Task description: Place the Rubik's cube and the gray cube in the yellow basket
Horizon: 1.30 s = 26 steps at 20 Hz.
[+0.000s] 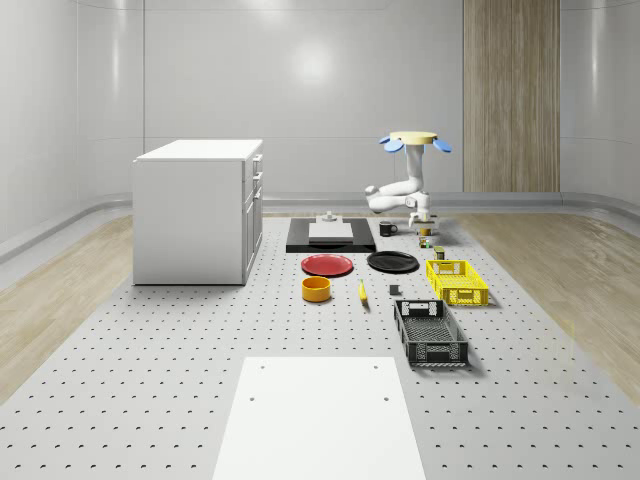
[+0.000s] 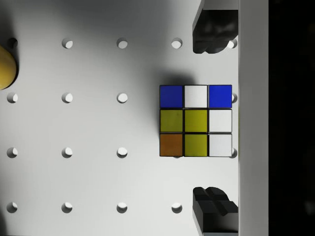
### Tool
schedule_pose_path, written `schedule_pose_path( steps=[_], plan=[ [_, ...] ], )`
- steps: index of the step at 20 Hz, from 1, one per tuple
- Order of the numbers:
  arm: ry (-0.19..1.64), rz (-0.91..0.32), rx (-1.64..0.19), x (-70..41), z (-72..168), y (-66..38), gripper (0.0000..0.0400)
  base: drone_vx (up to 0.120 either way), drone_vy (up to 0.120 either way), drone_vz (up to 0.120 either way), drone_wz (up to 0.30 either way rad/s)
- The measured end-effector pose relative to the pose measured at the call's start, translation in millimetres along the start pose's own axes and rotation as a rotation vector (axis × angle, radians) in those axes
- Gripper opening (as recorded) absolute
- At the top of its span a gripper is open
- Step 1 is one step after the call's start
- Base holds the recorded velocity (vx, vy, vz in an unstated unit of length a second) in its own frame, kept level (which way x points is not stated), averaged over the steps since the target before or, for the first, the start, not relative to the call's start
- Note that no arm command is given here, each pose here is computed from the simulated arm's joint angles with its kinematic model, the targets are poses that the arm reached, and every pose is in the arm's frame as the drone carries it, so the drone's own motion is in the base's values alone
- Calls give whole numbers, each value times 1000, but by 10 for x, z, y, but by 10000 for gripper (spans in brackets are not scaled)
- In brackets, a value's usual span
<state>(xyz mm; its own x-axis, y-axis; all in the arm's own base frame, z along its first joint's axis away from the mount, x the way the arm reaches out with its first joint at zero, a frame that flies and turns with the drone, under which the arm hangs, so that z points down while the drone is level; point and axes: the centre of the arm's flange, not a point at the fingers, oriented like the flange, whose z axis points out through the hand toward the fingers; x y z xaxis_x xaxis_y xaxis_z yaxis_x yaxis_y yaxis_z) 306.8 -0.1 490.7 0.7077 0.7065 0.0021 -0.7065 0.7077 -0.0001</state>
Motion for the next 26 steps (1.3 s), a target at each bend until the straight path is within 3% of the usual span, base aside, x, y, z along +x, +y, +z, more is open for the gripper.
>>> schedule_pose_path(
  steps=[13,20,26],
  plan=[
    [0,0,0,44,373,-43,400,0,0,-9,0],
    [0,0,0,77,458,-75,400,0,0,0,0],
    [0,1,0,84,475,-82,343,0,0,0,0]
  ],
)
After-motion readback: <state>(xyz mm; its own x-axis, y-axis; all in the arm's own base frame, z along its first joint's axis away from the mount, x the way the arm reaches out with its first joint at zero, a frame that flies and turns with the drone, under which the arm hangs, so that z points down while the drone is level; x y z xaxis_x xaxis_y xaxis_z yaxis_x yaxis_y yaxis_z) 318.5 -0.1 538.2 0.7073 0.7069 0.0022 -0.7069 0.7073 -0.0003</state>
